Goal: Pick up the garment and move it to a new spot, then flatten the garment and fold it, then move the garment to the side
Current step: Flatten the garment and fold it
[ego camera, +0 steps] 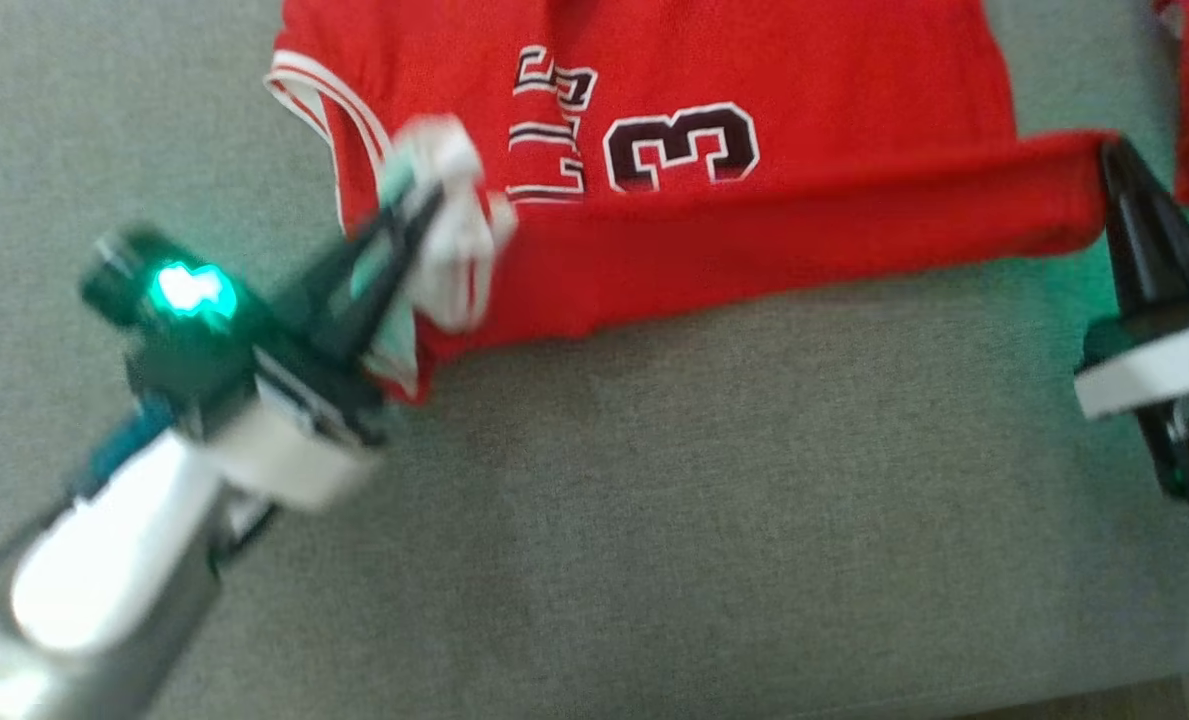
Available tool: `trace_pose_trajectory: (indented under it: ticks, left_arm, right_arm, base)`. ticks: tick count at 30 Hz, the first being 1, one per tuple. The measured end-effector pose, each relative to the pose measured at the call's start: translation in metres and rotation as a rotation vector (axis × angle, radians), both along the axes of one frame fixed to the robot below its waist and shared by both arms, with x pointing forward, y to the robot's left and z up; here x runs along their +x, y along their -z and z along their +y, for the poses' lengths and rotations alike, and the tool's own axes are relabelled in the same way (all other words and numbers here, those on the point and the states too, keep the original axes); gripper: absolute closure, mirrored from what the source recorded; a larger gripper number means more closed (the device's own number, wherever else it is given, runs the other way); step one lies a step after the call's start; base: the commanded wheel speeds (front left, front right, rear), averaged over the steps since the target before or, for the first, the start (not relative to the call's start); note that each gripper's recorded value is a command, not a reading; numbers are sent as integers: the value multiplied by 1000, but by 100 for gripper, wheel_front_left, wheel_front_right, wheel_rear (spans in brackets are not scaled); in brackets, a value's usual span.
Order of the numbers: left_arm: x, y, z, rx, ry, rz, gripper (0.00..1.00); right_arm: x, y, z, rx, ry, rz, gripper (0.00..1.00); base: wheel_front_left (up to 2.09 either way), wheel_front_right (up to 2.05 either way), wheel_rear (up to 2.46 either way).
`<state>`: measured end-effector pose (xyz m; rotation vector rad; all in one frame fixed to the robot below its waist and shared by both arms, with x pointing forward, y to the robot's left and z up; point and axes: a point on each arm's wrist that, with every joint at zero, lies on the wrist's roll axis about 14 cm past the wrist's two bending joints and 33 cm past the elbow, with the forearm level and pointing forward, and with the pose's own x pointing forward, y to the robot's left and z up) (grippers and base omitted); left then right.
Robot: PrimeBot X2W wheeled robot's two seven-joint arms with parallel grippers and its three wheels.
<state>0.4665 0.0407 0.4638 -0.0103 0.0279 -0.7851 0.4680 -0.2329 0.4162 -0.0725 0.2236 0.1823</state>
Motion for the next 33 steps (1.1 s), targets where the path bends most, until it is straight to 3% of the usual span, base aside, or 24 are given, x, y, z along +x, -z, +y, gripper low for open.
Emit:
trace_pose_trajectory:
  ticks: [5,6,7,8,9,15,18,22,33]
  left_arm:
    - [38,-1,-1,47,10,-53,100]
    - [43,0,-2,49,10,-55,96]
    - [48,1,-2,51,10,-54,62]
    - [53,3,0,57,4,-54,0]
    - [57,5,2,58,-10,-55,0]
    - [64,-4,22,-18,-213,-72,0]
    - [43,8,32,-65,-309,2,0]
    - [9,24,35,-108,-394,93,0]
    - [-22,65,36,-10,-509,197,0]
  right_arm:
    - [26,11,5,-13,-23,10,100]
    - [30,12,5,-13,-26,10,100]
    - [34,12,6,-10,-29,5,100]
    - [37,11,7,-4,-30,0,62]
    - [40,10,8,2,-30,-7,0]
    - [49,-8,11,35,-17,-74,0]
    - [46,-19,14,60,-4,-111,0]
    - [26,-3,14,87,24,-65,0]
    - [17,-4,16,96,37,-64,0]
  base:
    - [0,0,0]
    - [0,0,0]
    - [0,0,0]
    - [0,0,0]
    - [0,0,0]
    - [0,0,0]
    - [0,0,0]
    - [0,0,0]
    - [0,0,0]
